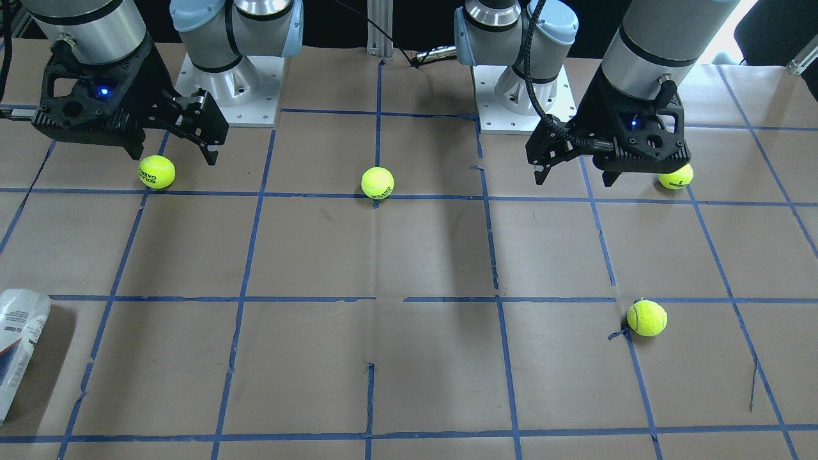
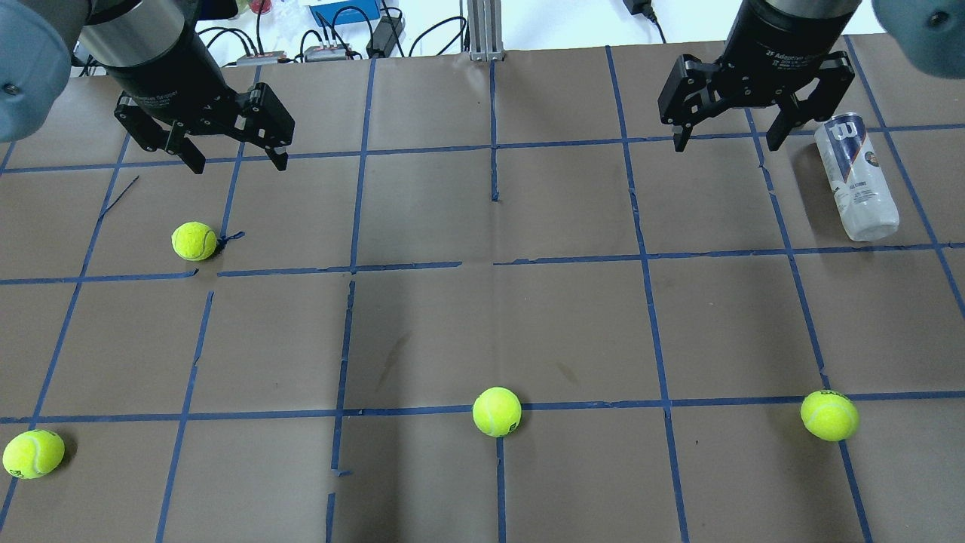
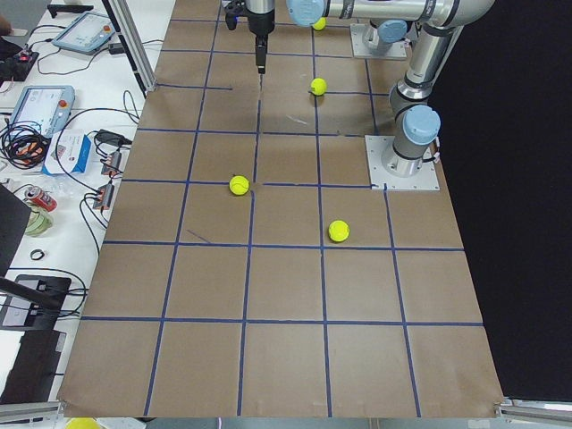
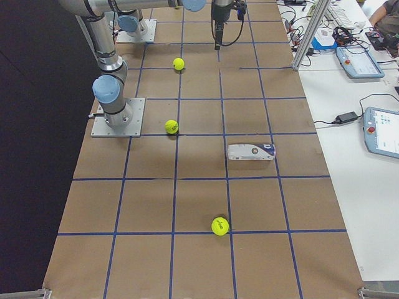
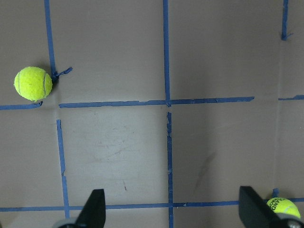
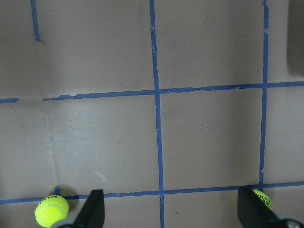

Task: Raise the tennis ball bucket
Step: 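Move the right gripper toward the upright white Wilson tennis ball can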

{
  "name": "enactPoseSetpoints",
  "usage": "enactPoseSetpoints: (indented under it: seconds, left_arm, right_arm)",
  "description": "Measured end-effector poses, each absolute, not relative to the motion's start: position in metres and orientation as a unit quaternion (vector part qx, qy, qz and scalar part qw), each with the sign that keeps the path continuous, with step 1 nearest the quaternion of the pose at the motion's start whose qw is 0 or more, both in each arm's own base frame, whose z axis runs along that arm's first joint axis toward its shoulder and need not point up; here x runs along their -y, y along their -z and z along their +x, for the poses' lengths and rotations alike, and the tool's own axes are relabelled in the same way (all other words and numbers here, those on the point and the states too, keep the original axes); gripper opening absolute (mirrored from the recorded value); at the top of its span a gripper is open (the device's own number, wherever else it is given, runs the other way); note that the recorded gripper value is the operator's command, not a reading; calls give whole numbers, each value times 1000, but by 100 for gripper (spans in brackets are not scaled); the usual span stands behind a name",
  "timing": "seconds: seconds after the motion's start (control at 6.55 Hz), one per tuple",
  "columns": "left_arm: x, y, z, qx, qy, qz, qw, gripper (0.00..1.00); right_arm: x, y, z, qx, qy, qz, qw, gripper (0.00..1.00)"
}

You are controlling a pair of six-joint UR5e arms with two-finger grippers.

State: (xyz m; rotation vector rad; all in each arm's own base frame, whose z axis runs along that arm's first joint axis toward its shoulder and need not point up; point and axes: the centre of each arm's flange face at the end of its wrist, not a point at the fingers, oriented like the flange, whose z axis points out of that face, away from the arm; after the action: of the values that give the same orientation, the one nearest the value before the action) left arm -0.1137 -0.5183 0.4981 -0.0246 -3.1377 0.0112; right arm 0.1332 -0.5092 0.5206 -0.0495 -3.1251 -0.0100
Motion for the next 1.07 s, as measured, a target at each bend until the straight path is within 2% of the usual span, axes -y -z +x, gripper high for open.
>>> enactPoseSetpoints:
  seconds: [0.31, 1.07]
  left_arm:
    - [518, -498, -114, 1000, -3, -8, 2, 100]
    - [518, -498, -113, 1000, -3, -7, 2, 100]
  right_arm:
    - [515, -526, 131, 1000, 12, 25, 10, 100]
    - [516, -521, 131, 999, 20, 29, 11, 100]
